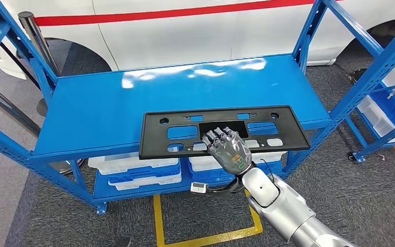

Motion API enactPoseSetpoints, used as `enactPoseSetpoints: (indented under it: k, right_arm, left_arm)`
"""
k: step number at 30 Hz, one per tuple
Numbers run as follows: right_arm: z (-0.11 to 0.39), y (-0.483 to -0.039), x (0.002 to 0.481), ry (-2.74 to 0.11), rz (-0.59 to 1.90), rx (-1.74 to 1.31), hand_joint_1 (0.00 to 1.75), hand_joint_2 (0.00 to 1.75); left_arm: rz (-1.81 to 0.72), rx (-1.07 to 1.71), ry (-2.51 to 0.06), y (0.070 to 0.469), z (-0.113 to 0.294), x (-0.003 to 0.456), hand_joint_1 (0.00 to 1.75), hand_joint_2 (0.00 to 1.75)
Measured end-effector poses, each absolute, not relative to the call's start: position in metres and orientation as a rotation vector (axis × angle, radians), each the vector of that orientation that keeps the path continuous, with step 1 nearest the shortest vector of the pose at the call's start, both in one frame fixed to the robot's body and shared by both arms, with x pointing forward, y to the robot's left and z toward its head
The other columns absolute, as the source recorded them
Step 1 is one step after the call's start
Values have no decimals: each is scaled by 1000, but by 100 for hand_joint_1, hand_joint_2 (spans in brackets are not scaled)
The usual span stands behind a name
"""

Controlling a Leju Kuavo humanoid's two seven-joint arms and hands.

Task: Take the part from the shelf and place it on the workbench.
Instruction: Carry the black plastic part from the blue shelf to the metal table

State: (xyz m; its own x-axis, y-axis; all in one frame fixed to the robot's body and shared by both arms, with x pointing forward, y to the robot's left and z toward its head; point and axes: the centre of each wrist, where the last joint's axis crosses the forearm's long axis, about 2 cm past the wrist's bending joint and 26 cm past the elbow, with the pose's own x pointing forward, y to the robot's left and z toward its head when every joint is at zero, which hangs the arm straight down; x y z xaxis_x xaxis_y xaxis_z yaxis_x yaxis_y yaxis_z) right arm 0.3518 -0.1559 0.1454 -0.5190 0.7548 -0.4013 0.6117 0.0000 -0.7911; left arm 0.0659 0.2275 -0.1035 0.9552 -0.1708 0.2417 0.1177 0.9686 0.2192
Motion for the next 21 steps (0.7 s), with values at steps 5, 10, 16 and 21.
enactPoseSetpoints:
  k: [5, 10, 16, 21]
  right_arm:
    - [146, -155, 352, -2119, 1538, -1460, 175, 175]
    - [146, -156, 352, -2113, 1532, -1462, 175, 175]
    - [147, -156, 353, -2110, 1523, -1467, 175, 175]
    - [148, -157, 354, -2107, 1517, -1471, 175, 175]
  left_arm:
    - [-147, 206, -264, 228, -103, 67, 0, 175]
    - [-148, 205, -266, 228, -103, 68, 0, 175]
    - [-150, 204, -264, 227, -103, 68, 0, 175]
    - [-157, 203, -258, 227, -103, 67, 0, 175]
